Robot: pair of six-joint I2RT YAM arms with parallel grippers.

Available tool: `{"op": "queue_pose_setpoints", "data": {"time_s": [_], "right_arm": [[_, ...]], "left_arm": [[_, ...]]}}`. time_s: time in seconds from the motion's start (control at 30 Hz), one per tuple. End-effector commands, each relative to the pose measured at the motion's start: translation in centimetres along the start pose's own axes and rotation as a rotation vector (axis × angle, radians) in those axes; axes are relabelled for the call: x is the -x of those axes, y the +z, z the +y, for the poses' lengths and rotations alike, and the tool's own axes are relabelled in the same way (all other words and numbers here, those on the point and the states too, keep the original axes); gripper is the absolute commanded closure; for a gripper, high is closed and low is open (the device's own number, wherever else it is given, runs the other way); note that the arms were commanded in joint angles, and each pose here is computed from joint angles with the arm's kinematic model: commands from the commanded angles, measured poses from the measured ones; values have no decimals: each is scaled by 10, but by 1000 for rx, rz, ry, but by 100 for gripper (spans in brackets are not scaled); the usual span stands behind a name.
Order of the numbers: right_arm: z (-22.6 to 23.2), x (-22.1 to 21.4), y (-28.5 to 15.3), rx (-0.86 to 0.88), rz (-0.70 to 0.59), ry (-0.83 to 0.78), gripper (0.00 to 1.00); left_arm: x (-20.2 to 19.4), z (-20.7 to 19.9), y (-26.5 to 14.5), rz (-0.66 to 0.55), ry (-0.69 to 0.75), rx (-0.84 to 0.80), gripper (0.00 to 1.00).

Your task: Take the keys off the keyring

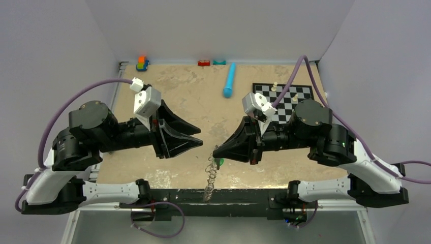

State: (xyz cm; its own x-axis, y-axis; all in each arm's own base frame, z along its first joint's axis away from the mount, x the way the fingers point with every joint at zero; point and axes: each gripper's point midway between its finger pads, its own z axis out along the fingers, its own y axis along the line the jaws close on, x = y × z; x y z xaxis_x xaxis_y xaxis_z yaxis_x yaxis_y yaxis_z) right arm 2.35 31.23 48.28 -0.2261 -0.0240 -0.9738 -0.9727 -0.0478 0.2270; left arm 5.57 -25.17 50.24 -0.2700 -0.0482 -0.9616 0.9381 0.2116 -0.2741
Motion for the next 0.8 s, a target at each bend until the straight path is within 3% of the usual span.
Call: {"op": "queue_pose_setpoints", "data": {"time_s": [0.0, 0.4, 0.77], "right_arm": [[11, 54, -21, -9, -190, -47, 100], [5, 83, -37, -81, -311, -66, 100], [5, 96, -43, -91, -393, -50, 100]], "left_arm": [[9, -8, 6, -83, 34, -68, 60], [1, -24, 17, -136, 91, -203, 61], [15, -35, 14, -263, 136, -271, 64]]}}
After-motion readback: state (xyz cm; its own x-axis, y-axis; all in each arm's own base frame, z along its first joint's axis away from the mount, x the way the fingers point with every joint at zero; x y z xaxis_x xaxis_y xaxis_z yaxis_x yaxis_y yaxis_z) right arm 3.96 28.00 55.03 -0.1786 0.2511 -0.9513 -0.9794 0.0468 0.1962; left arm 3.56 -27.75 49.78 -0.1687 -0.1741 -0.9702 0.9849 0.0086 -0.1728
